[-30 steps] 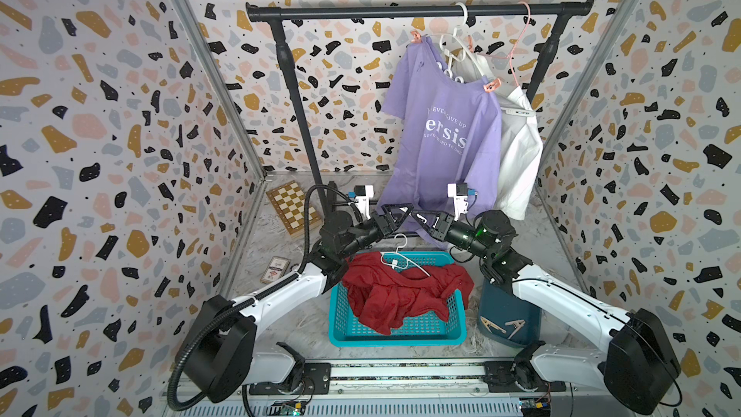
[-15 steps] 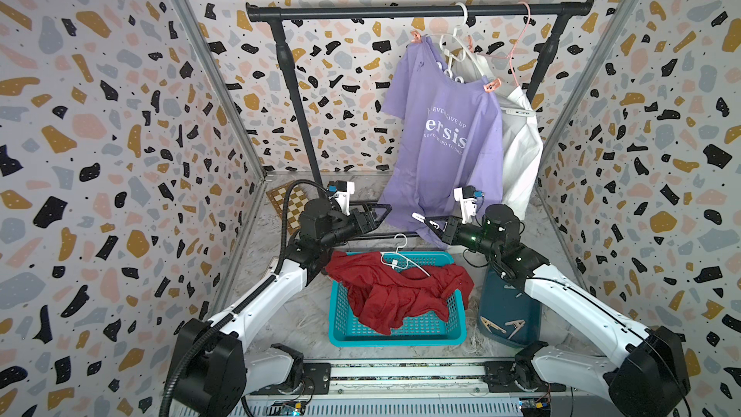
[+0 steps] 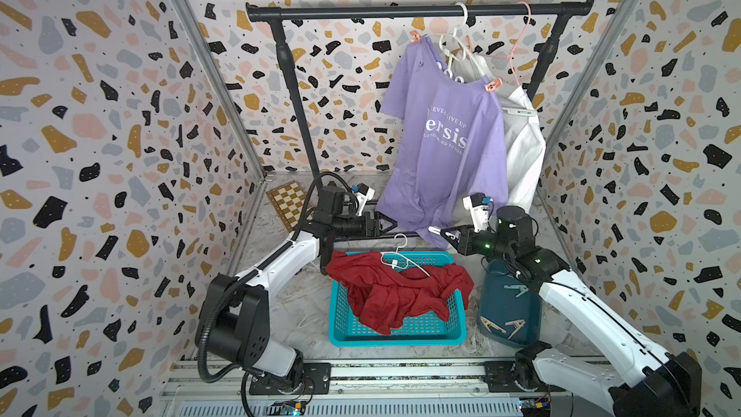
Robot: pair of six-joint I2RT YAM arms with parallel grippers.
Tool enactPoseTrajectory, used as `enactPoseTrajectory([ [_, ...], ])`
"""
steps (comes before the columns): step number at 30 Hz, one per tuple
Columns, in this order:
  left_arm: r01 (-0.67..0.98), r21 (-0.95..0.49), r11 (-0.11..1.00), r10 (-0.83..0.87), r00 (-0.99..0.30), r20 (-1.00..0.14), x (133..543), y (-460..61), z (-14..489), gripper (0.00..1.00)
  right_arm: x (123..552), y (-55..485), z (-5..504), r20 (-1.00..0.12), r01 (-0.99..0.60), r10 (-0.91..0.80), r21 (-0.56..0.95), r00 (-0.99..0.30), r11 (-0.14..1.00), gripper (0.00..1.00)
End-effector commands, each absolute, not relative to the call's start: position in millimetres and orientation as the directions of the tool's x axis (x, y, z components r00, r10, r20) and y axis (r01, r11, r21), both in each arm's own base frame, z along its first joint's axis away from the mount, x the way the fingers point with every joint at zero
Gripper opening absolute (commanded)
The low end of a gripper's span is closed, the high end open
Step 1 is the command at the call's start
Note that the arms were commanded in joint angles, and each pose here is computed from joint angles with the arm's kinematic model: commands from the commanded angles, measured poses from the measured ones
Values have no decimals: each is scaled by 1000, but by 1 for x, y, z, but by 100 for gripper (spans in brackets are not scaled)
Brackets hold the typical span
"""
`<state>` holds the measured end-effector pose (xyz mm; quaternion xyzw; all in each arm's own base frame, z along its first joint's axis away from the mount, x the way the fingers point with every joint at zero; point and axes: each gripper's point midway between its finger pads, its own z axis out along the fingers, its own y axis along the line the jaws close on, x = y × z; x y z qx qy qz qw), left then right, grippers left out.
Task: Use clothespins to secure the t-shirt on both sides of the hanger
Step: Pick up the hanger from the basket.
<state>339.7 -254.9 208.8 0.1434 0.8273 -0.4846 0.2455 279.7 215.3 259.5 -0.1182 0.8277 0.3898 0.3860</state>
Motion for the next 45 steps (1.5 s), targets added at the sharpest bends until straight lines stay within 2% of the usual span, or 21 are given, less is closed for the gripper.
enactPoseTrajectory([
  [1,528,-699,482,64,-817,-573,340,-257,208,82,266,210,253,-724,-506,69,544,-686,670,0],
  [11,512,-742,433,156,-853,-497,343,-277,170,79,255,205,237,-707,-493,53,543,-705,680,0],
  [23,517,-780,352,250,-856,-454,332,-314,149,67,249,199,231,-699,-481,48,539,-713,692,0],
  [25,510,-786,349,250,-859,-446,332,-315,146,63,249,199,231,-700,-482,51,540,-712,690,0],
  [32,510,-796,326,250,-859,-447,332,-317,146,35,249,198,231,-703,-482,50,535,-709,694,0],
  [37,535,-786,310,240,-844,-480,334,-319,156,23,248,196,231,-705,-480,45,527,-708,701,0],
  [45,573,-778,258,224,-818,-529,333,-322,178,13,248,187,236,-722,-482,29,491,-691,725,0],
])
